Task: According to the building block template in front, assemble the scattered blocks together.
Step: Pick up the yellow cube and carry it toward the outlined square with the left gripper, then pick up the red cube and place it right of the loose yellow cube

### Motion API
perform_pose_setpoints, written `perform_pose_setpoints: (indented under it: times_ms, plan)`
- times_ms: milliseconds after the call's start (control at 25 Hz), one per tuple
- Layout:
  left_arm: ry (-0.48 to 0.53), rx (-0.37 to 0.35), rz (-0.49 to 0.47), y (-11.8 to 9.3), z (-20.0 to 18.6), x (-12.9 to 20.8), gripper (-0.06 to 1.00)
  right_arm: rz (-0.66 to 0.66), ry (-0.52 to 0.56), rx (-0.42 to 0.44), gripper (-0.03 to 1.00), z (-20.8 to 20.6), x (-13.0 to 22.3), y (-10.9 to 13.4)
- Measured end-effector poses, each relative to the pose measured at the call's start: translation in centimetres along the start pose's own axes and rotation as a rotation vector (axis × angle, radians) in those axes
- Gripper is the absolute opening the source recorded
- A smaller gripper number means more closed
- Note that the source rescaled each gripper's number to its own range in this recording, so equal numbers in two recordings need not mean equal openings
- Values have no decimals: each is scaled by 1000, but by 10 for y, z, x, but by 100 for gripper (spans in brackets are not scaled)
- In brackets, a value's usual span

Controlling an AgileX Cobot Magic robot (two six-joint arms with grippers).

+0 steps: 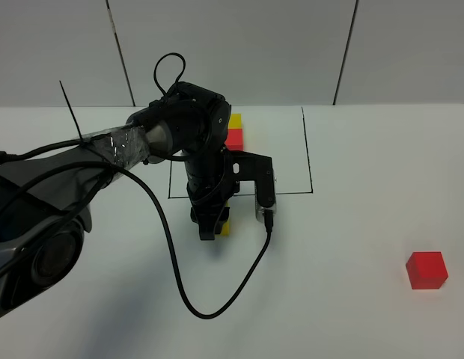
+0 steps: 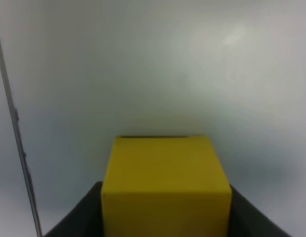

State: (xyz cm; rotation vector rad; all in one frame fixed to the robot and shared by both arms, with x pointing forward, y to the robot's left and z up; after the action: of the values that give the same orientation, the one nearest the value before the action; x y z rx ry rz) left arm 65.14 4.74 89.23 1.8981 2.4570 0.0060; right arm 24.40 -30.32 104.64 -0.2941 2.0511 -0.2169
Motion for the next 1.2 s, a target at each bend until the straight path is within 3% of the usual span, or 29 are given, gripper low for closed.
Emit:
perform_pose_setpoints:
  times_ms: [440,520,640,720,800,1040,1200]
  plan:
    - [-2,-2,0,0,0,0,3,0,0,0,35,0,0,0]
    - [-19,-5,-4,1,0,-2,19,0,0,0,35,0,0,0]
    - [-28,-12,-24,1,0,-3,60,0,0,0,35,0,0,0]
    - [-30,-13,-51,1,-1,-3,81,0,0,0,35,0,0,0]
    - [-39,-20,-68,2,-5,-3,94,0,0,0,35,0,0,0]
    - [-97,-69,-81,-3,-53,-4,100,0,0,0,35,0,0,0]
    - [-152,-91,-226,-9,-91,-1,100,0,0,0,35,0,0,0]
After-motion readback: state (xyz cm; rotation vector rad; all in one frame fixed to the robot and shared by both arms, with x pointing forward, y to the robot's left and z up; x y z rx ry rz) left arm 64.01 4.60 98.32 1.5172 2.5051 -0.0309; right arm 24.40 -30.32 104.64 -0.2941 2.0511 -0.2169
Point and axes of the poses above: a point on each arm's last joint axis where the gripper is mounted, z pointing out along that axis toward the gripper, y along the wrist's bending axis when the last joint is at zero, x = y × z, the point moved 1 cm from there along z, pointing out along that axis toward the gripper, and after that the axes turned 15 degrees about -z, right-handed, at the moved point
